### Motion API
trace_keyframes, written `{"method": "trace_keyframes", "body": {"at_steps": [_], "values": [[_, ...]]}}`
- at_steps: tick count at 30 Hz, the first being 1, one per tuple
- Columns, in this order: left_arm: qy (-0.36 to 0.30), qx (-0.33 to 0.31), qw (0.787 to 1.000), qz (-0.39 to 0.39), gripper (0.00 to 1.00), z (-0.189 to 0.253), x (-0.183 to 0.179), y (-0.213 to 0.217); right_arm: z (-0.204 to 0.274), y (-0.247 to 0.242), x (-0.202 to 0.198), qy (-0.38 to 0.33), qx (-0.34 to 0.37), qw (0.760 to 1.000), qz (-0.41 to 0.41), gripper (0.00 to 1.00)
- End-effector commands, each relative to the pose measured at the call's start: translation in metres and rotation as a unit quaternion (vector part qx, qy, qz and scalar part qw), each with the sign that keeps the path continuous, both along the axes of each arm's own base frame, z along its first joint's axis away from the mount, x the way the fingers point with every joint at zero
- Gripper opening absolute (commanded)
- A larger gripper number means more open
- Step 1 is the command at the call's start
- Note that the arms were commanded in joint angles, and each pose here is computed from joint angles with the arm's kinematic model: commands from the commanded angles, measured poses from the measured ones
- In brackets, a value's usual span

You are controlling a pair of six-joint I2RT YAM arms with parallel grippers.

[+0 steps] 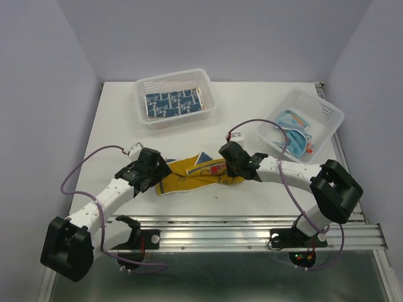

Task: Fold and stack the towels
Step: Flatten out the crumpled towel

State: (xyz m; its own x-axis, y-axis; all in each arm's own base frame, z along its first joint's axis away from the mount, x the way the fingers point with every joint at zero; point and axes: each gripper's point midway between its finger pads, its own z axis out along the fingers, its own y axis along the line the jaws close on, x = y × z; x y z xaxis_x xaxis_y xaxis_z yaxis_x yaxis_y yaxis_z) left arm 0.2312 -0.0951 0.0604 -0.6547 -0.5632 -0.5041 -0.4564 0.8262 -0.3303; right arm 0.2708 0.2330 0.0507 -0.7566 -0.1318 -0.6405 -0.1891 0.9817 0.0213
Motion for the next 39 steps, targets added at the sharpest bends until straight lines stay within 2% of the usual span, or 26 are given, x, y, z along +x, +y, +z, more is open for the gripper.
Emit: {"method": "trace_keyframes", "body": {"at_steps": [1,2,5,6,7,9,10,11,12,13,14,15,16,17,18,20,28,35,39], "values": [[-0.014,-0.018,1.000,-0.003,0.99,0.000,-0.001,-0.002,0.040,0.006,0.025,-0.066,0.029,0.996,-0.045,0.03],[-0.019,-0.027,0.999,-0.009,0.99,0.002,0.001,-0.005,0.048,0.010,0.021,-0.067,0.046,0.996,-0.030,0.01],[-0.024,-0.029,0.999,-0.012,0.99,0.003,0.002,-0.006,0.068,0.041,0.008,-0.086,0.098,0.988,0.088,0.01],[-0.024,-0.030,0.999,-0.012,0.99,0.003,0.003,-0.007,0.074,0.059,-0.014,-0.074,0.137,0.975,0.160,0.04],[-0.023,-0.031,0.999,-0.012,0.99,0.003,0.003,-0.008,0.075,0.073,-0.038,-0.072,0.135,0.961,0.231,0.05],[-0.024,-0.033,0.999,-0.011,0.99,0.004,0.005,-0.008,0.068,0.090,-0.082,-0.041,0.141,0.935,0.322,0.08],[-0.022,-0.032,0.999,-0.012,0.99,0.003,0.005,-0.009,0.050,0.088,-0.103,-0.019,0.120,0.932,0.341,0.09],[-0.021,-0.032,0.999,-0.012,0.99,0.003,0.006,-0.009,0.037,0.096,-0.137,-0.001,0.104,0.919,0.381,0.10],[-0.022,-0.031,0.999,-0.013,0.99,0.004,0.007,-0.010,0.022,0.088,-0.148,0.008,0.067,0.923,0.379,0.15],[-0.020,-0.030,0.999,-0.013,0.99,0.004,0.008,-0.010,0.003,0.086,-0.176,0.032,0.040,0.918,0.393,0.22],[-0.019,-0.029,0.999,-0.014,0.99,0.005,0.009,-0.010,-0.007,0.082,-0.182,0.040,0.019,0.921,0.386,0.30],[-0.018,-0.029,0.999,-0.015,0.99,0.005,0.009,-0.010,-0.013,0.078,-0.184,0.043,0.003,0.927,0.373,0.63],[-0.015,-0.028,0.999,-0.020,0.99,0.006,0.009,-0.011,-0.022,0.066,-0.179,0.046,-0.026,0.940,0.337,0.74],[-0.016,-0.030,0.999,-0.023,0.99,0.007,0.009,-0.012,-0.019,0.067,-0.178,0.043,-0.030,0.943,0.330,0.86],[-0.013,-0.031,0.999,-0.026,0.99,0.006,0.008,-0.013,-0.016,0.064,-0.171,0.029,-0.038,0.949,0.312,0.94],[-0.014,-0.037,0.999,-0.032,0.99,0.008,0.006,-0.015,-0.001,0.066,-0.167,0.015,-0.021,0.953,0.301,1.00],[-0.028,-0.053,0.997,-0.052,0.99,0.011,0.006,-0.022,0.059,0.090,-0.178,-0.031,0.117,0.934,0.335,1.00],[-0.011,-0.059,0.995,-0.074,0.99,-0.004,0.010,-0.033,0.081,0.091,-0.140,-0.091,0.142,0.960,0.222,1.00],[-0.003,-0.059,0.996,-0.073,0.99,-0.015,0.014,-0.035,0.060,0.093,-0.127,-0.044,0.143,0.969,0.198,1.00]]}}
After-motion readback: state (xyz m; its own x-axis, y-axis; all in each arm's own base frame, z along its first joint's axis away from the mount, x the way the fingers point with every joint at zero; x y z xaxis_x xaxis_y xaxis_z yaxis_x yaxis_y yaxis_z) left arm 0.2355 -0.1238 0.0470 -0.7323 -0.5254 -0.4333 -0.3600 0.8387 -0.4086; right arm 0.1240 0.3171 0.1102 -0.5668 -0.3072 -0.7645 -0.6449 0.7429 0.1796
